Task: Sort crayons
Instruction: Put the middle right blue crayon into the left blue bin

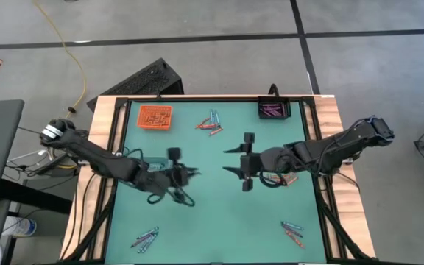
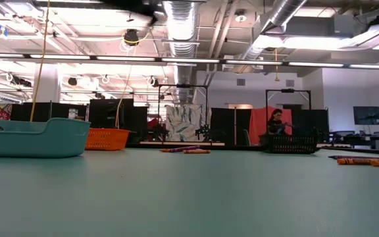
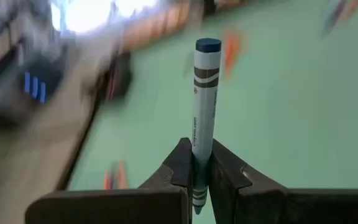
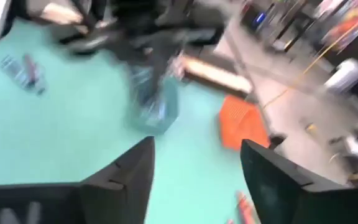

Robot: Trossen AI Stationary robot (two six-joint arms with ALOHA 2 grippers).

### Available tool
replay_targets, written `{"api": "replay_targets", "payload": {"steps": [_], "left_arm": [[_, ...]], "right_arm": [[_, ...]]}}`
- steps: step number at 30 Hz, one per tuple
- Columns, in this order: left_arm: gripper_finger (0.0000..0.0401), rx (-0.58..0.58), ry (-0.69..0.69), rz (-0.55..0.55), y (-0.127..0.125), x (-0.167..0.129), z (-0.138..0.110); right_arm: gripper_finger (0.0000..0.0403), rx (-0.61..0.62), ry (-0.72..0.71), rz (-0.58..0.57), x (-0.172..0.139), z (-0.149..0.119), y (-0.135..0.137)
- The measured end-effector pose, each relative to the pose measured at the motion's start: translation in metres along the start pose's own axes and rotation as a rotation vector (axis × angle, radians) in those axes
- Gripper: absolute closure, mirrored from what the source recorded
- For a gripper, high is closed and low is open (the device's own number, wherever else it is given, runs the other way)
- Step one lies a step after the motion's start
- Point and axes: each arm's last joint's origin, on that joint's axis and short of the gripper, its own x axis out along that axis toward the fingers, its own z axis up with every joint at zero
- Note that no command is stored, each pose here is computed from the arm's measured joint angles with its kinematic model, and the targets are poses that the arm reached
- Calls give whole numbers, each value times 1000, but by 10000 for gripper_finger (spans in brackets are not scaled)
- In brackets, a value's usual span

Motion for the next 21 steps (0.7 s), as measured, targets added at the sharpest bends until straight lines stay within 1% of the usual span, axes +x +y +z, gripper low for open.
{"api": "replay_targets", "payload": {"steps": [3,5,7,10,13,15,17,19,21], "left_arm": [[392,-69,231,-16,6,-26,-26],[393,-112,384,10,10,-41,-44],[393,-133,485,58,13,-51,-56],[393,-153,579,94,16,-59,-66],[393,-174,659,41,13,-57,-78],[393,-178,723,9,9,-55,-92],[393,-189,785,0,6,-53,-107],[393,-198,815,14,4,-52,-120],[384,-224,804,21,3,-50,-127]], "right_arm": [[150,35,94,25,0,-10,2],[150,47,152,31,0,-19,4],[153,56,182,34,1,-26,6],[160,67,205,60,2,-35,11],[166,91,206,101,3,-38,17],[169,97,214,115,2,-40,21],[173,97,210,131,0,-41,27],[175,90,210,148,-2,-41,32],[178,82,204,164,-5,-40,37]]}}
